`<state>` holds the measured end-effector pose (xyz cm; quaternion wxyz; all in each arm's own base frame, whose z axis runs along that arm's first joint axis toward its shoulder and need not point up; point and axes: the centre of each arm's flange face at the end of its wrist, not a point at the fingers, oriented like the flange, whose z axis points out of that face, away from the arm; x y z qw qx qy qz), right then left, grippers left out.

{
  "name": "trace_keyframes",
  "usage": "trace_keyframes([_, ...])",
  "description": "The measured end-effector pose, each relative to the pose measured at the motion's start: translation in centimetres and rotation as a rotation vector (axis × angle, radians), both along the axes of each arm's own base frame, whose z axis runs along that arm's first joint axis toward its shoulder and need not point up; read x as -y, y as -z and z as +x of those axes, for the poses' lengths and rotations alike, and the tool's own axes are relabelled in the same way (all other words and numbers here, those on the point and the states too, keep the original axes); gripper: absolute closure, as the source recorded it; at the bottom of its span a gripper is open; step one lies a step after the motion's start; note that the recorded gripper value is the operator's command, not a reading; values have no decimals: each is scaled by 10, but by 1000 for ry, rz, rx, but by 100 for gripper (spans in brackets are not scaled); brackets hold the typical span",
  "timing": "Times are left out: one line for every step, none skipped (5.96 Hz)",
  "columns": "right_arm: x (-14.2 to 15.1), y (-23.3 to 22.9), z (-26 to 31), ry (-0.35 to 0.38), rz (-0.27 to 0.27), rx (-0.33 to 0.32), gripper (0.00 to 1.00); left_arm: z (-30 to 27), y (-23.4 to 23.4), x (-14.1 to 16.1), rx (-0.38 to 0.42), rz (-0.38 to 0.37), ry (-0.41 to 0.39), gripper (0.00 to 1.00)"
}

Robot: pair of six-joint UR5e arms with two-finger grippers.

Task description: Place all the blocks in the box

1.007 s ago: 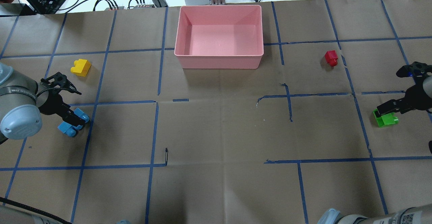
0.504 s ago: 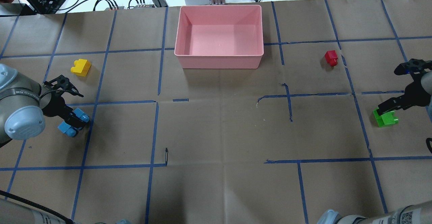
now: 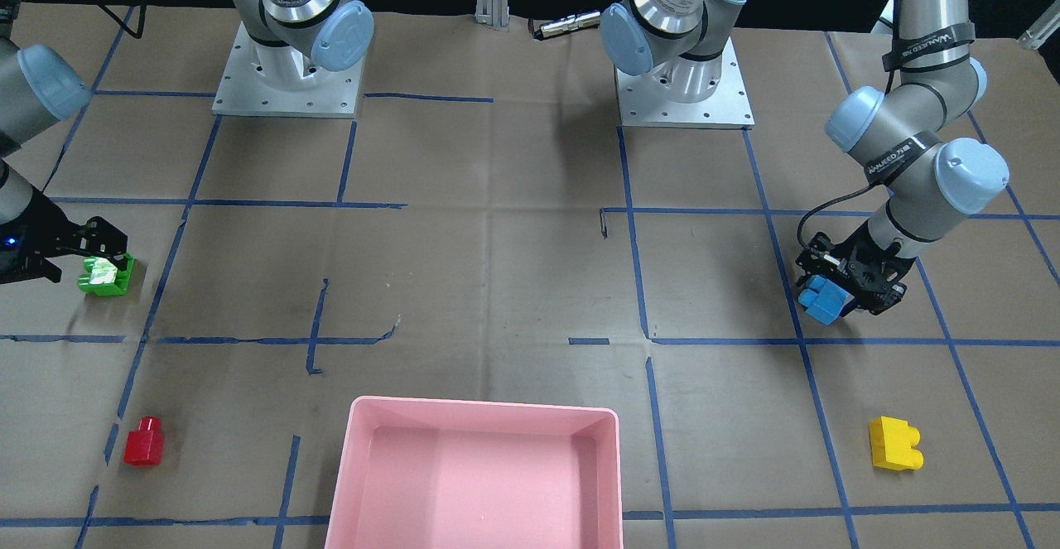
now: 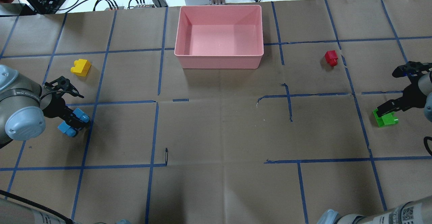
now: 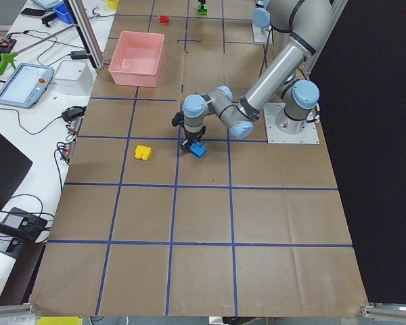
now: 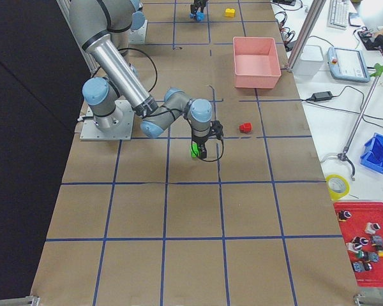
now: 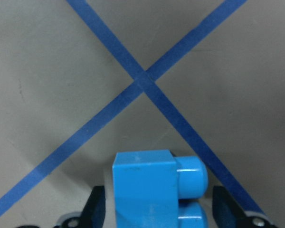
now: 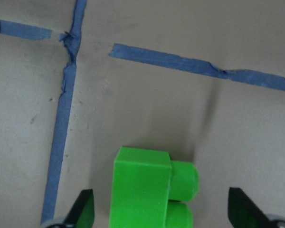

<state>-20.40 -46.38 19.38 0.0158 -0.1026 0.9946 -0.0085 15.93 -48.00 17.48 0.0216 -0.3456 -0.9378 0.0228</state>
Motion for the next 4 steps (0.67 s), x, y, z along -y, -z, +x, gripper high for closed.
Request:
trace_keyframes([-1, 4, -1, 1, 12, -1, 2, 0, 1, -1, 0, 3, -1, 61])
trace_keyframes([-2, 8, -3, 1, 27, -8, 2, 0, 1, -1, 5, 6, -2, 79])
trace_keyframes([-3, 9, -3, 1, 37, -13, 2, 2, -1, -2, 21, 10, -5, 93])
trace_keyframes([-3, 10, -3, 1, 43, -15, 2, 3, -7, -1, 39, 8, -9, 99])
